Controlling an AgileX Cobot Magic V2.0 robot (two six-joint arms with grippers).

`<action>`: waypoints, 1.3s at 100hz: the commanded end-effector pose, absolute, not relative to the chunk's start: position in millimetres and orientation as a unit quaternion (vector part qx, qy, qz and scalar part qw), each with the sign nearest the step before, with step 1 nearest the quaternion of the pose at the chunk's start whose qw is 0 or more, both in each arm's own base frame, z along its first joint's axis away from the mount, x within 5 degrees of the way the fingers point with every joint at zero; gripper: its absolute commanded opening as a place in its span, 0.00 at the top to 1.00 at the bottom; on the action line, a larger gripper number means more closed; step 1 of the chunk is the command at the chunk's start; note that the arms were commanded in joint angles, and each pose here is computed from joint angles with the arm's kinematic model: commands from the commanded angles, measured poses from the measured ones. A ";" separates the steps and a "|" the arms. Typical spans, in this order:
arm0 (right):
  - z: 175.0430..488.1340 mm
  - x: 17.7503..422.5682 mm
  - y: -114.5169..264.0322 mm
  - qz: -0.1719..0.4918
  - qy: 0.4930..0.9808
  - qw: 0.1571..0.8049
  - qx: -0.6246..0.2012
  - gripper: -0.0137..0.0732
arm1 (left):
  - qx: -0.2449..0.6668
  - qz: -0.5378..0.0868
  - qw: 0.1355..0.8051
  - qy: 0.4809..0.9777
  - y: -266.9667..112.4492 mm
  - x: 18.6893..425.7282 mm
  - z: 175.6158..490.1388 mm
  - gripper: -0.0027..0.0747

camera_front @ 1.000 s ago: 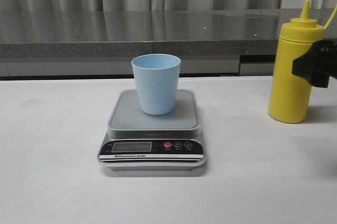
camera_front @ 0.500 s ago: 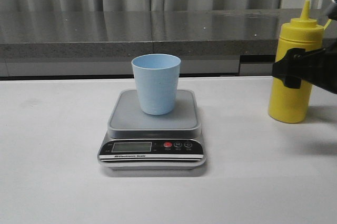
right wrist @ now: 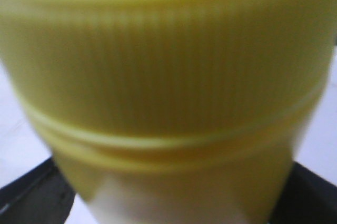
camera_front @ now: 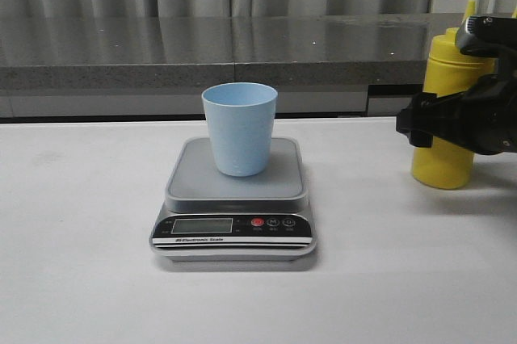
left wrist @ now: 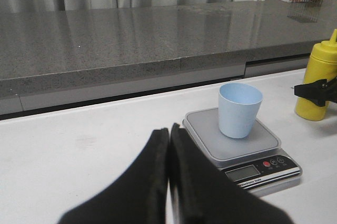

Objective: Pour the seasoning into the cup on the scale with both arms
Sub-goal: 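Lift the yellow bottle and tilt its nozzle toward the cup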

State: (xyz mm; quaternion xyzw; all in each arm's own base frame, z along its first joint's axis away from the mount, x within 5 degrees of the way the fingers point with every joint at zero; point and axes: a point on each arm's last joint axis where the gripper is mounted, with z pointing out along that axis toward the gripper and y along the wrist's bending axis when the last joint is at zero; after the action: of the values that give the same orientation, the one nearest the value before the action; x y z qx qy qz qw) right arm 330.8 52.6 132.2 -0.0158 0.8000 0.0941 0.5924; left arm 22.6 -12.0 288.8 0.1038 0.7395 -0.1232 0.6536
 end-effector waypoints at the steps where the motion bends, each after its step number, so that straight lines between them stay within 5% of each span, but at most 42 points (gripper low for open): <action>1: 155.2 340.5 53.3 0.102 0.755 0.647 -0.021 0.10 | 0.092 -0.132 0.684 0.711 -11.5 22.0 303.1 0.99; 16: 150.1 341.9 53.0 0.100 0.760 0.642 -0.017 0.28 | 0.092 -0.132 0.684 0.711 -11.5 22.0 303.1 0.99; 45: 151.0 341.8 53.0 0.100 0.759 0.643 -0.017 0.93 | 0.092 -0.132 0.684 0.711 -11.5 22.0 303.1 0.99; 80: 190.2 333.6 51.7 0.095 0.748 0.656 -0.025 0.92 | 0.092 -0.132 0.684 0.711 -11.5 22.0 303.1 0.99; 130: 258.5 319.6 72.9 0.014 0.766 0.599 -0.231 0.92 | 0.092 -0.132 0.684 0.711 -11.5 22.0 303.1 0.99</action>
State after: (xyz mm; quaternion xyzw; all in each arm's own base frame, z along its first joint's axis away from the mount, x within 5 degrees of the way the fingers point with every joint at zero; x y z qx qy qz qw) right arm 318.4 64.6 221.4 -0.1961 0.8049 0.0267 0.5594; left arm 22.6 -12.0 288.7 0.1039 0.7398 -0.1232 0.6533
